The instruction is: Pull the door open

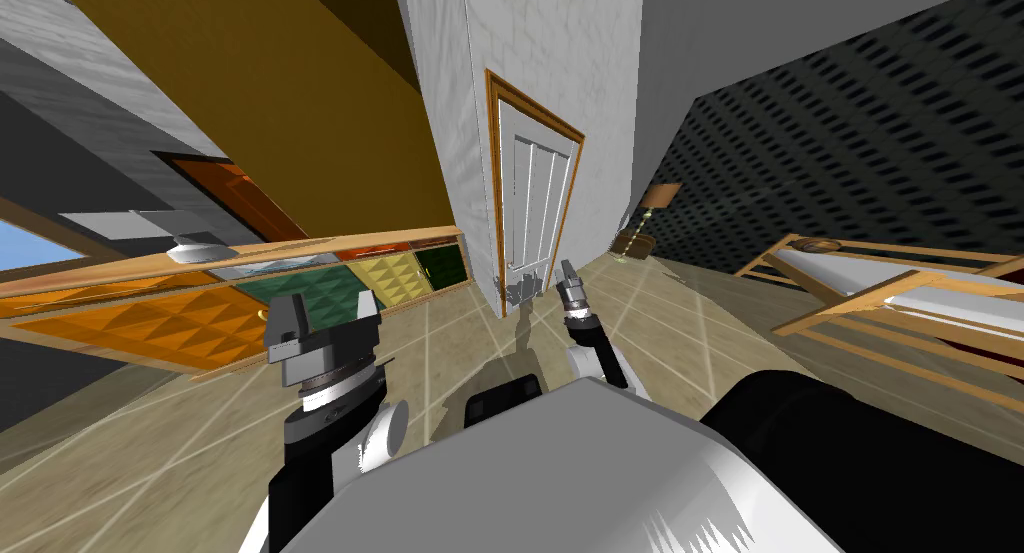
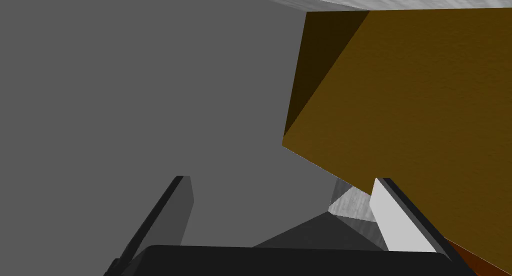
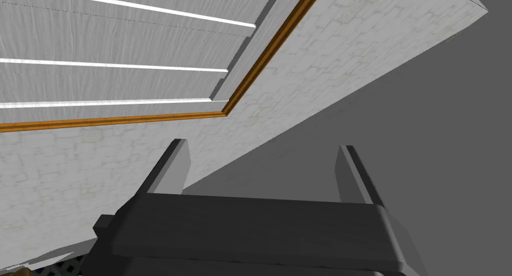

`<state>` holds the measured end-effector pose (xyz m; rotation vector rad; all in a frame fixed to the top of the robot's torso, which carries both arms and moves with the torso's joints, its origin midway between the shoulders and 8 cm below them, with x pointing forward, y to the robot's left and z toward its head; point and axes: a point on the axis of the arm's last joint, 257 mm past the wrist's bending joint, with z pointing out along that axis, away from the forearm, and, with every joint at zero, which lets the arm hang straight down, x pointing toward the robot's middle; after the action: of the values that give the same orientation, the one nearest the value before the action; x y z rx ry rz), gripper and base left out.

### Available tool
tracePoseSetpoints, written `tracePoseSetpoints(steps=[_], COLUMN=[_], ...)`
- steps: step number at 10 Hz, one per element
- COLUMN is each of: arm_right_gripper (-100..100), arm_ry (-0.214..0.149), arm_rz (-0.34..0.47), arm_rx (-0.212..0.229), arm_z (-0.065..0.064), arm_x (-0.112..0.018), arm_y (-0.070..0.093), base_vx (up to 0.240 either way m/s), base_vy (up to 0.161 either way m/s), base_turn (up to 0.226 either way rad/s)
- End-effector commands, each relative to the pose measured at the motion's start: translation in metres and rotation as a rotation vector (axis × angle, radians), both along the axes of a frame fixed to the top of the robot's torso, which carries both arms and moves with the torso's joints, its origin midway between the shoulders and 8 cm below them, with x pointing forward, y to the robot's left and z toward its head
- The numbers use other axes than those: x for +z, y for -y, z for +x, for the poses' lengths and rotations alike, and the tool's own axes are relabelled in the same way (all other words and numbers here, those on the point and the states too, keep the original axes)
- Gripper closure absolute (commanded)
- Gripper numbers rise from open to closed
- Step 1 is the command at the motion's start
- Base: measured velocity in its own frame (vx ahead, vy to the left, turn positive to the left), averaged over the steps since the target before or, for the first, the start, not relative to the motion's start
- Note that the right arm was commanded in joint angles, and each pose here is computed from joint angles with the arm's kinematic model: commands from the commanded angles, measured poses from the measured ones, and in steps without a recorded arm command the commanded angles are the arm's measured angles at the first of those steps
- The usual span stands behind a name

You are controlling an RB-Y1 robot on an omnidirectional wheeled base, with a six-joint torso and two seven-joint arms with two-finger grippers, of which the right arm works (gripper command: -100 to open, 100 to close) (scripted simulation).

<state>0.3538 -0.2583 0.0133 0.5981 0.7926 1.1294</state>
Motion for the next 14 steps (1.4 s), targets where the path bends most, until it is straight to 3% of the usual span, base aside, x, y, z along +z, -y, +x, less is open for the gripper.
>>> tracePoseSetpoints(steps=[1,11,14], arm_right_gripper=[-100,-100,-100], arm_ry=[-0.016,-0.115,-0.152], arm_rz=[0.008,0.067,0.078], arm_rx=[0.013,0.098,0.106], arm_z=[0.007,0.045,0.052], arm_x=[-0.012,-0.088,-0.109], arm_y=[-0.001,-0.004,-0.003], base_vx=[0.043,0.063,0.053], base_vy=[-0.011,-0.033,-0.034], base_turn=[0.065,0.062,0.042])
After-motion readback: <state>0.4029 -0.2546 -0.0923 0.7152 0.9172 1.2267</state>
